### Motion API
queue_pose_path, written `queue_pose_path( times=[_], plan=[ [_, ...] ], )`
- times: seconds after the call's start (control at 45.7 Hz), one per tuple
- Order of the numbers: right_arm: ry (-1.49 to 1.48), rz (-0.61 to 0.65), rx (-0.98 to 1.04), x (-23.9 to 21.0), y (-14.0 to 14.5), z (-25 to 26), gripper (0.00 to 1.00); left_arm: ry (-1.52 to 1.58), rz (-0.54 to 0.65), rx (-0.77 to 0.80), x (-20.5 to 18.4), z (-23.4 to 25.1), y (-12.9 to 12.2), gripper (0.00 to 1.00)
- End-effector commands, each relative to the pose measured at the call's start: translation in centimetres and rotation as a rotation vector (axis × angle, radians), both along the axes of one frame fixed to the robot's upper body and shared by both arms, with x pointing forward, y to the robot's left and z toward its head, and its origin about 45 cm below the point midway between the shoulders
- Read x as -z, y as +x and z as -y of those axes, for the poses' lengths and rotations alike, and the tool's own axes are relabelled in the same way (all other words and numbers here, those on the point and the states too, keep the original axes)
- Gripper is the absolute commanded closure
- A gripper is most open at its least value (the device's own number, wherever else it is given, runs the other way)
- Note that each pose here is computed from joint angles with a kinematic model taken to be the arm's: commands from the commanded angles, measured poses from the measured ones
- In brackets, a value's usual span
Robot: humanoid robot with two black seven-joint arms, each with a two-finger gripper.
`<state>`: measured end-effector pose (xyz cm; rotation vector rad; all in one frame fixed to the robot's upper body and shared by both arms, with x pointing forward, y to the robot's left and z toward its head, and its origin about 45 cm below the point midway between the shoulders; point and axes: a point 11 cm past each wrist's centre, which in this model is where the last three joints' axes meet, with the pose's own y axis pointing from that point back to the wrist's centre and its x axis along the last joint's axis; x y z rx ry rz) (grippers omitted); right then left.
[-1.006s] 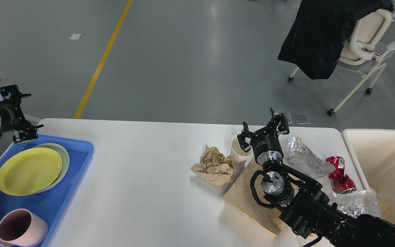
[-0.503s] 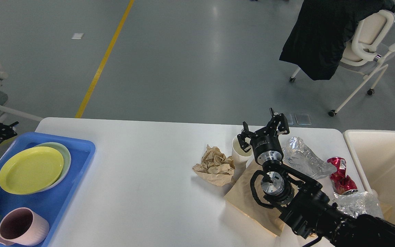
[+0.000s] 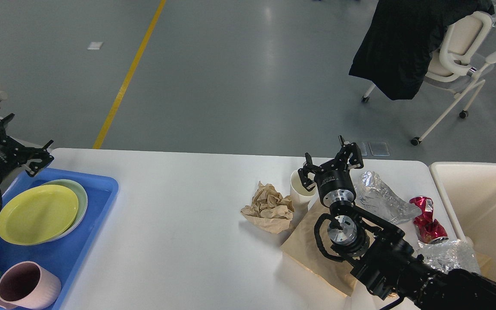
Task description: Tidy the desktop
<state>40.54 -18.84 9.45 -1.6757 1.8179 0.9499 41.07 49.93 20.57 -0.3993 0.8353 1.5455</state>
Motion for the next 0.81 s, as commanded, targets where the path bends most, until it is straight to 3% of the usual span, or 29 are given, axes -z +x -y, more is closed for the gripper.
queue_pose_path(
  times=[0.0,0.131,0.328,0.787],
  plan=[
    [0.000,0.000,0.000,0.0,0.0,0.0,0.00,-0.083,0.080,0.142,1.6,5.4,1.1,0.00],
    [0.000,0.000,0.000,0.0,0.0,0.0,0.00,-0.177,0.102,0.209,3.4,10.4,1.8,0.00],
    [0.000,0.000,0.000,0.0,0.0,0.0,0.00,-0.297,0.150,0.147,4.8,13.9,2.6,0.00],
    [0.000,0.000,0.000,0.0,0.0,0.0,0.00,-0.320,0.196,0.074,7.3,15.3,1.5,0.00]
  ],
)
